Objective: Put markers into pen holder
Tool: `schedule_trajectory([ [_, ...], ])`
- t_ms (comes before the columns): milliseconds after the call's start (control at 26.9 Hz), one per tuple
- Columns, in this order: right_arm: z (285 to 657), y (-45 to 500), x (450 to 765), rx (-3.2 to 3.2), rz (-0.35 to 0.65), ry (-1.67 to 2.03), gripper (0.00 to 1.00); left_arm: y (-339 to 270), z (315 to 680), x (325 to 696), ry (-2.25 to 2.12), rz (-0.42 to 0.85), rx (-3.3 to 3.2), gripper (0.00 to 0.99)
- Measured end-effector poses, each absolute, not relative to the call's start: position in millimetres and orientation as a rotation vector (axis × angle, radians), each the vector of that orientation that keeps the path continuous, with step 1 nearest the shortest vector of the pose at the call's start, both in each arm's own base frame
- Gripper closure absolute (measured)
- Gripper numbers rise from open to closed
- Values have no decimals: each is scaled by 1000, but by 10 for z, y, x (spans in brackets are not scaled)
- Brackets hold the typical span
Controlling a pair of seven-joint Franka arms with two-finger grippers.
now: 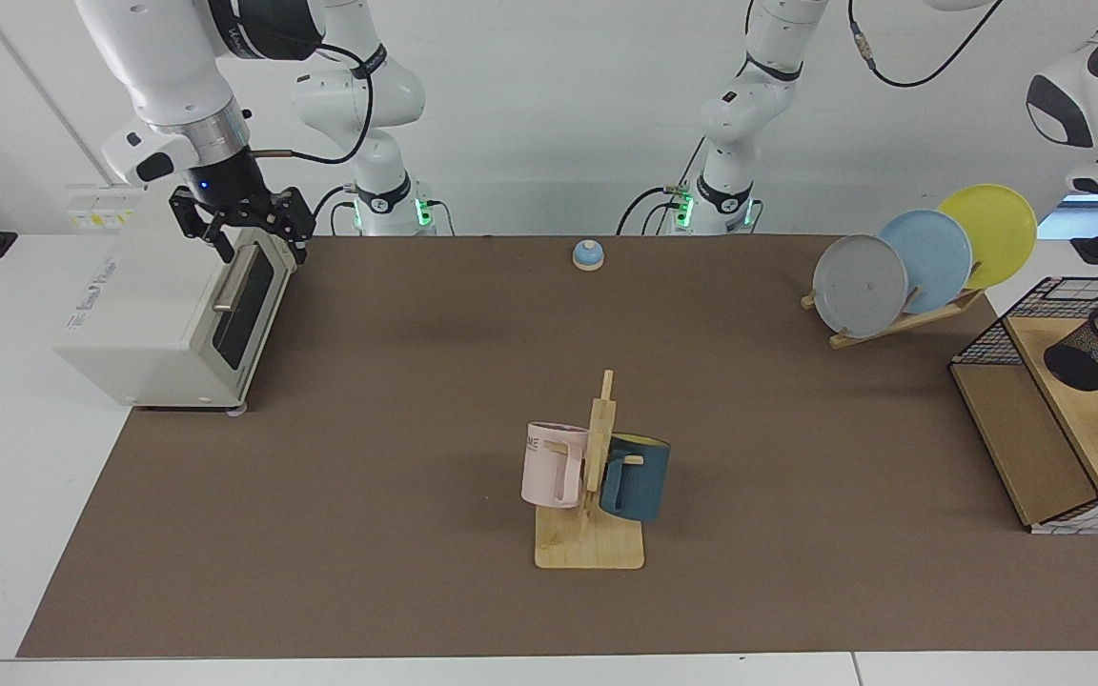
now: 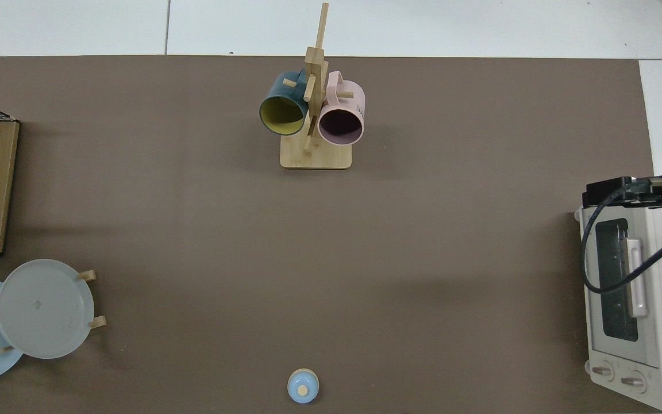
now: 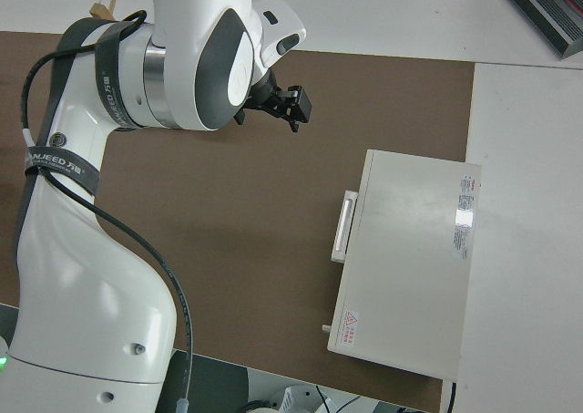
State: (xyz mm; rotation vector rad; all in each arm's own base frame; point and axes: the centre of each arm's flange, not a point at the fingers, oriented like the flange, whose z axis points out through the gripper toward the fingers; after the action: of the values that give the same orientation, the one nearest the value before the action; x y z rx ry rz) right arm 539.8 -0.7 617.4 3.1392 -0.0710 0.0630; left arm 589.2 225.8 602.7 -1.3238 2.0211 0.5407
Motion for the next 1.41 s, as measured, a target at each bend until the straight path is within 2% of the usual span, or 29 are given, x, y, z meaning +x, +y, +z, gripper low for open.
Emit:
schedule_trajectory([
  [74,6175,-7,5398,3139,63,-53,0,2246,6027,5896,2022,539,-1322,313],
  [111,6175,-8,5397,3139,63,-40,0,2235,6026,5900,2022,536,-1324,211],
  [148,6175,-8,5397,3139,63,-30,0,2225,6021,5903,2022,532,-1329,181],
  [186,6176,-8,5397,3139,63,-24,0,2217,6013,5904,2022,527,-1340,79],
  [297,6176,-8,5397,3139,63,-20,0,2176,5965,5899,2025,500,-1407,0],
  [668,6176,1,5397,3139,64,-17,0,1591,5684,5894,2009,432,-1749,0],
  [891,6176,14,5397,3139,64,-14,0,1152,5471,5800,1940,338,-1981,0],
  [1113,6176,14,5397,3139,64,-14,0,821,5354,5727,1725,246,-2271,0],
  [1410,6176,14,5397,3139,64,-14,0,92,5291,5648,1272,161,-2708,0],
])
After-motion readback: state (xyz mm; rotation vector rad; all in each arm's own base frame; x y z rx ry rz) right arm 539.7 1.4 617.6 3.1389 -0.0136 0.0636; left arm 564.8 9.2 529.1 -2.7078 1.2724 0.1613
